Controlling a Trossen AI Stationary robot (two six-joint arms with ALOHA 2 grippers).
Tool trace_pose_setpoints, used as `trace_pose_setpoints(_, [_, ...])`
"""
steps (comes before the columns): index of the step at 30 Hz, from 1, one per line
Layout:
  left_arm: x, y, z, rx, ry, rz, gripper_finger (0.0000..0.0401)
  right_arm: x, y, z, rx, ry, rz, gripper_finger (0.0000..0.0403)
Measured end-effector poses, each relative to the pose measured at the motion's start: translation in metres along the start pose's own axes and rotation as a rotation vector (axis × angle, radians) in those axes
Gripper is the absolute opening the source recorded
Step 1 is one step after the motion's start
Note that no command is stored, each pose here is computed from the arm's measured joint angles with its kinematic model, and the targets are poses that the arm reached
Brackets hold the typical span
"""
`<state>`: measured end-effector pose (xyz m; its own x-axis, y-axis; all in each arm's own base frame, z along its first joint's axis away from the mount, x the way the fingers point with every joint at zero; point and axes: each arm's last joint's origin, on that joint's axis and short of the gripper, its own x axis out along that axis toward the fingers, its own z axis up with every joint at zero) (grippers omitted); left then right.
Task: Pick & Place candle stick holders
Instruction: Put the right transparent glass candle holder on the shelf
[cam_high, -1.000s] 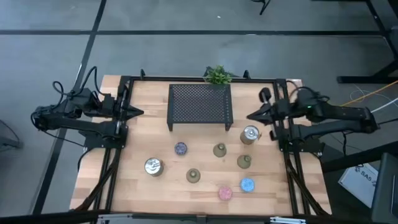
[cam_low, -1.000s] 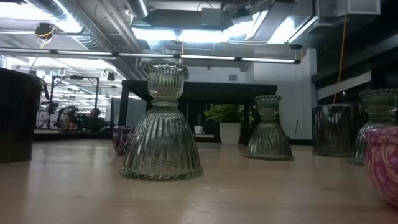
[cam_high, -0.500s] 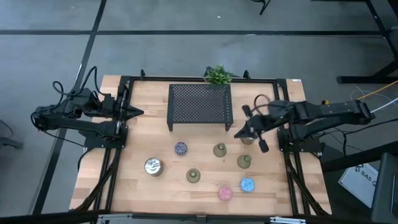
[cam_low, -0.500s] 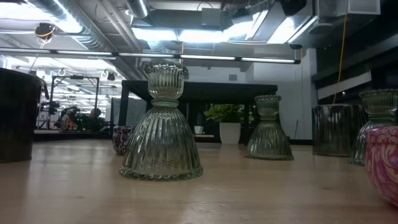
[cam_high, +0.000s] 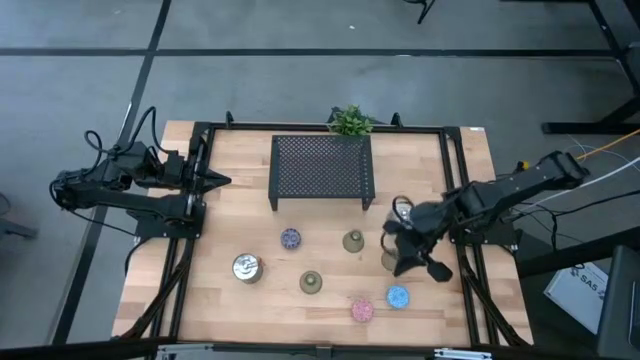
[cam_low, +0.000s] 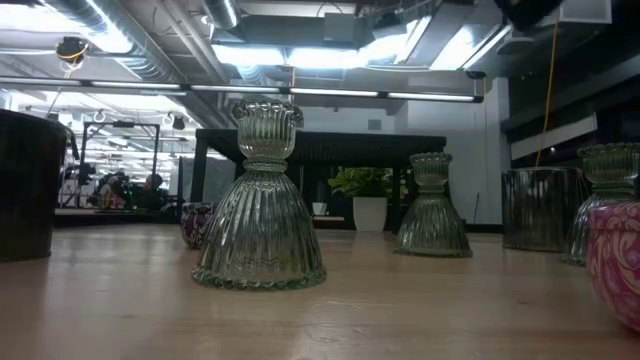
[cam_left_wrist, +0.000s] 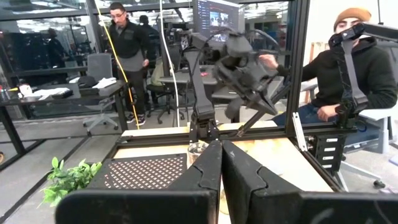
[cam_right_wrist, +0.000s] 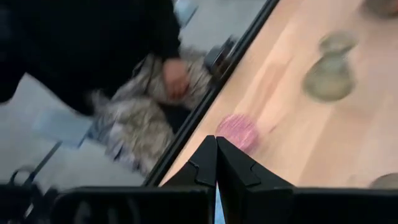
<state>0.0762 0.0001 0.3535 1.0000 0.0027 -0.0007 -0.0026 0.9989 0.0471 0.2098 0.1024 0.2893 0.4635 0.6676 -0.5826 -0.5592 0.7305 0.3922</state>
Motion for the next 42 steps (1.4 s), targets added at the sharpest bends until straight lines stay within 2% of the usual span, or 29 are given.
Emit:
trace_pose_setpoints(4, [0.000, 0.000, 0.000, 0.000, 0.000, 0.000, 0.0008, 0.011, 0.002, -0.009, 0.031, 0.109, -0.009, 0.0008])
trace_pose_setpoints(11, [0.000, 0.000, 0.000, 0.000, 0.000, 0.000, 0.0006, 0.017, -0.004, -0.029, 0.146, 0.296, -0.209, 0.0008])
trace_pose_setpoints(16, [0.000, 0.000, 0.000, 0.000, 0.000, 0.000, 0.0008, 0.017, -0.008, -0.030, 0.134, 0.299, -0.310, 0.0008])
trace_pose_setpoints(20, [0.000, 0.000, 0.000, 0.000, 0.000, 0.000, 0.0006, 0.016, -0.009, -0.031, 0.140, 0.305, -0.323, 0.0008])
trace_pose_setpoints(29, [0.000, 0.000, 0.000, 0.000, 0.000, 0.000, 0.0007, 0.016, -0.009, -0.031, 0.287, 0.285, -0.343, 0.0011])
trace_pose_setpoints(35, [0.000, 0.000, 0.000, 0.000, 0.000, 0.000, 0.0007, 0.015, -0.010, -0.033, 0.340, 0.290, -0.391, 0.0037])
trace_pose_setpoints(42, [0.000, 0.000, 0.000, 0.000, 0.000, 0.000, 0.0006, 0.018, -0.011, -0.034, 0.277, 0.317, -0.402, 0.0077])
